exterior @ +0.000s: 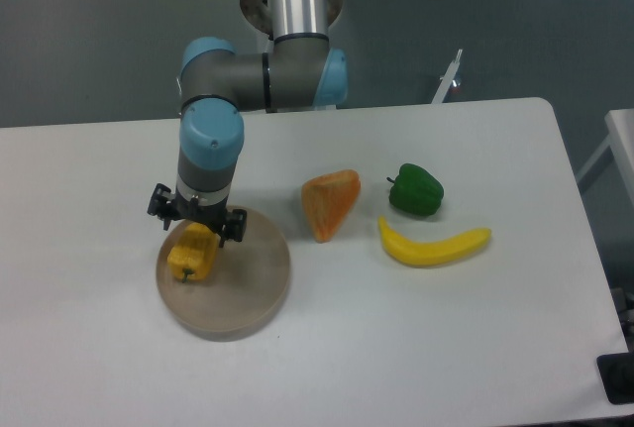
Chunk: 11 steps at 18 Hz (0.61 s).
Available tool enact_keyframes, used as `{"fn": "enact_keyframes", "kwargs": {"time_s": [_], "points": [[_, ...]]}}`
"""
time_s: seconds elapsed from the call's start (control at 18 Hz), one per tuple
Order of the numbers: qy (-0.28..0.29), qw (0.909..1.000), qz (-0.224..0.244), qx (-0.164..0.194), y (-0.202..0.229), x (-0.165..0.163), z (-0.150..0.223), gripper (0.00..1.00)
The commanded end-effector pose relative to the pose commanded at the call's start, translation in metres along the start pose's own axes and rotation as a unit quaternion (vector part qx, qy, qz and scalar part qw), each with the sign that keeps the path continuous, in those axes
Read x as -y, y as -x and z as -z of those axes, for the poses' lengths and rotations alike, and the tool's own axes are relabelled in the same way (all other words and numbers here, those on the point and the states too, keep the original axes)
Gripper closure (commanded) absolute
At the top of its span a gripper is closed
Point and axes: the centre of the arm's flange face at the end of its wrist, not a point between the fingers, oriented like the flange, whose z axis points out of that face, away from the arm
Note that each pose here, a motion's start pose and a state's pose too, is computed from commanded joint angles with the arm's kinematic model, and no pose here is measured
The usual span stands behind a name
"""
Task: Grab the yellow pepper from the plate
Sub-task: 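Close the gripper on the yellow pepper, then lift the yellow pepper off the plate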
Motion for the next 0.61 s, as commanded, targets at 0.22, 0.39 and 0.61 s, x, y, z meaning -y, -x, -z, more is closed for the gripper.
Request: {"fn": "enact_keyframes", "kwargs": {"time_s": [0.22,0.39,0.61], "points": [[0.010,0.9996,0.003,0.027,-0.002,0.007,-0.019,0.00],[0.010,0.9991,0.008,0.041,-0.002,0.010,-0.023,0.18],[0.008,0.9987,0.007,0.049,-0.001,0.011,-0.017,0.81]]}}
